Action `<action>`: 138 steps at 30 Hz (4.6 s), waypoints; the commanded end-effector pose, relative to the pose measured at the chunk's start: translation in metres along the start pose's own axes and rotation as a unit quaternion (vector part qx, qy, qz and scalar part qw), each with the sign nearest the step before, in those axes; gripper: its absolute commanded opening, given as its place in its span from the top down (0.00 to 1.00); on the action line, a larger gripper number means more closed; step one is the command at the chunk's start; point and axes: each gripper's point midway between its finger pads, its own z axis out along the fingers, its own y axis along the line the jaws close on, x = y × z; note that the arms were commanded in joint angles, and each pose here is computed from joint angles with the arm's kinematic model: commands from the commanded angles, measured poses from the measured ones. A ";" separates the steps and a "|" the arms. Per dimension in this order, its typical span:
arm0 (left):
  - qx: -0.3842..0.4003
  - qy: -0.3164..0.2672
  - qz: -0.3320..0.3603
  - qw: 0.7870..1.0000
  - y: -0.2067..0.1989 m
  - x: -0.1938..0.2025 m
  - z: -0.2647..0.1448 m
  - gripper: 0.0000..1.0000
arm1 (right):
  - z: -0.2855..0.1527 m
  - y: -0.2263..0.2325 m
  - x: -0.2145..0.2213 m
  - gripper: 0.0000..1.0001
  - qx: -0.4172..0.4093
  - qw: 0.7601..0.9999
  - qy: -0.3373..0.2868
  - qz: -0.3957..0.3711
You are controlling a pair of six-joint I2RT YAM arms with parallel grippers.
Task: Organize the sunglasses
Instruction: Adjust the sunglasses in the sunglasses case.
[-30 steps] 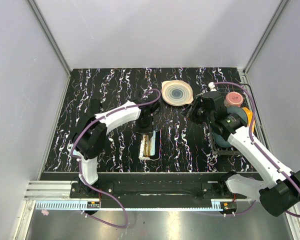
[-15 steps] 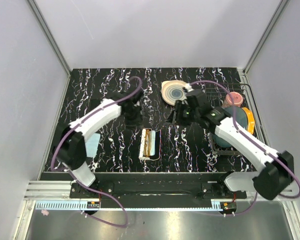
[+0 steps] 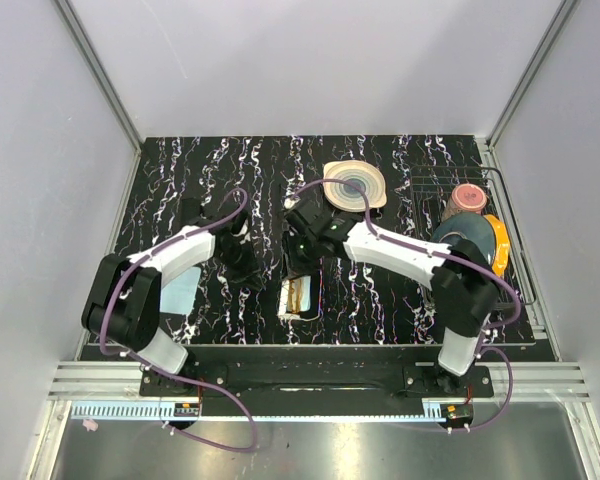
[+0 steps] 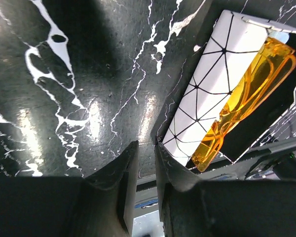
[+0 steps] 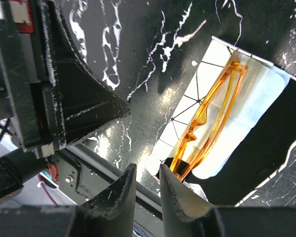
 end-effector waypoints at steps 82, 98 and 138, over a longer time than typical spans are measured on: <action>0.080 0.080 -0.006 0.994 -0.010 0.022 0.068 0.78 | 0.030 -0.039 -0.005 1.00 -0.129 0.987 -0.061 0.080; 0.080 0.090 0.000 0.993 -0.017 0.025 0.076 0.79 | 0.049 -0.037 0.000 1.00 -0.159 0.981 -0.048 0.101; 0.031 0.054 0.013 0.998 -0.011 0.003 0.074 0.81 | 0.029 -0.054 -0.010 0.54 -0.079 0.996 -0.047 0.019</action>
